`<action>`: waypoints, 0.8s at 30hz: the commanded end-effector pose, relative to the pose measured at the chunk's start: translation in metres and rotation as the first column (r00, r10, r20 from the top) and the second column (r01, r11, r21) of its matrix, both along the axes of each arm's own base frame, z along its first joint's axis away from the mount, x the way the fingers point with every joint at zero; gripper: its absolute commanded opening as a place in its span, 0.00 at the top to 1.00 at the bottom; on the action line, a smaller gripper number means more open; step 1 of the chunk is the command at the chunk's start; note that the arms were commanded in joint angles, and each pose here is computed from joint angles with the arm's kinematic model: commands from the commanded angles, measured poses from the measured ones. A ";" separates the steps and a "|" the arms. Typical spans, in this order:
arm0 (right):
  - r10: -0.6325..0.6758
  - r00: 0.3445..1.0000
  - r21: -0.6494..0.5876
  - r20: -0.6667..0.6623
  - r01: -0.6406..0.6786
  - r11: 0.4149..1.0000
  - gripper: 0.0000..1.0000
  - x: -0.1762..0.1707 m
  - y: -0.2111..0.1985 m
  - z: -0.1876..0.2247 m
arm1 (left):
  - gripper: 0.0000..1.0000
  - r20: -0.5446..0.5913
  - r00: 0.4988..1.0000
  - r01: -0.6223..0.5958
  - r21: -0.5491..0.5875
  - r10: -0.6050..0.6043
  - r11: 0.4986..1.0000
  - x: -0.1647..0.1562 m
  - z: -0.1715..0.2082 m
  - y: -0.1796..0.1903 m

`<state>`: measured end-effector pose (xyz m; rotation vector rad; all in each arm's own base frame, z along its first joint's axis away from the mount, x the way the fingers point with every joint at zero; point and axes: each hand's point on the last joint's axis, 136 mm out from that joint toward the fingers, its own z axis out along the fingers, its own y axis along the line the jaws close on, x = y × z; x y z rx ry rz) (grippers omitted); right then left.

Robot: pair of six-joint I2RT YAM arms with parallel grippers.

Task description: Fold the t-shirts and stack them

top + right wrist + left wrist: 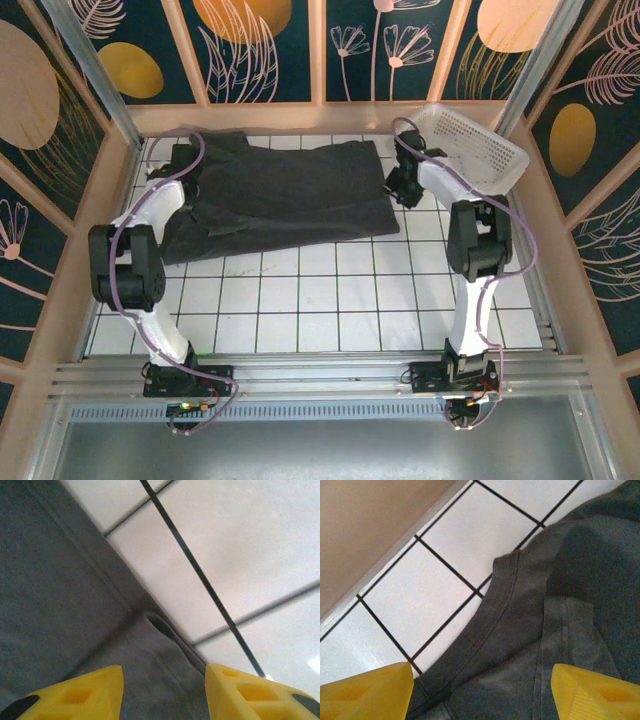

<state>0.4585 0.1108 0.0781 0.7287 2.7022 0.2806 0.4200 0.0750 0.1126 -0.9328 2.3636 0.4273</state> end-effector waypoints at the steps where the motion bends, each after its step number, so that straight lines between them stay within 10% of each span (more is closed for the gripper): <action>1: 0.066 0.993 0.010 0.099 -0.067 0.998 0.59 -0.016 0.000 0.022 | 0.40 -0.027 1.000 -0.009 -0.142 0.005 0.990 -0.038 -0.004 -0.016; 10: 0.243 0.969 0.031 0.048 -0.244 0.969 0.82 -0.032 0.039 -0.026 | 0.64 -0.091 0.993 -0.108 -0.433 0.075 0.895 -0.054 -0.072 -0.013; 16: 0.243 0.966 -0.031 -0.082 -0.247 0.969 0.83 -0.029 0.030 -0.064 | 0.65 -0.144 0.981 -0.182 -0.428 0.132 0.885 -0.051 -0.102 -0.005; 24: 0.138 0.942 -0.096 -0.305 -0.174 0.980 0.84 -0.105 -0.006 -0.091 | 0.66 -0.243 0.935 -0.338 -0.394 0.258 0.854 -0.127 -0.121 0.008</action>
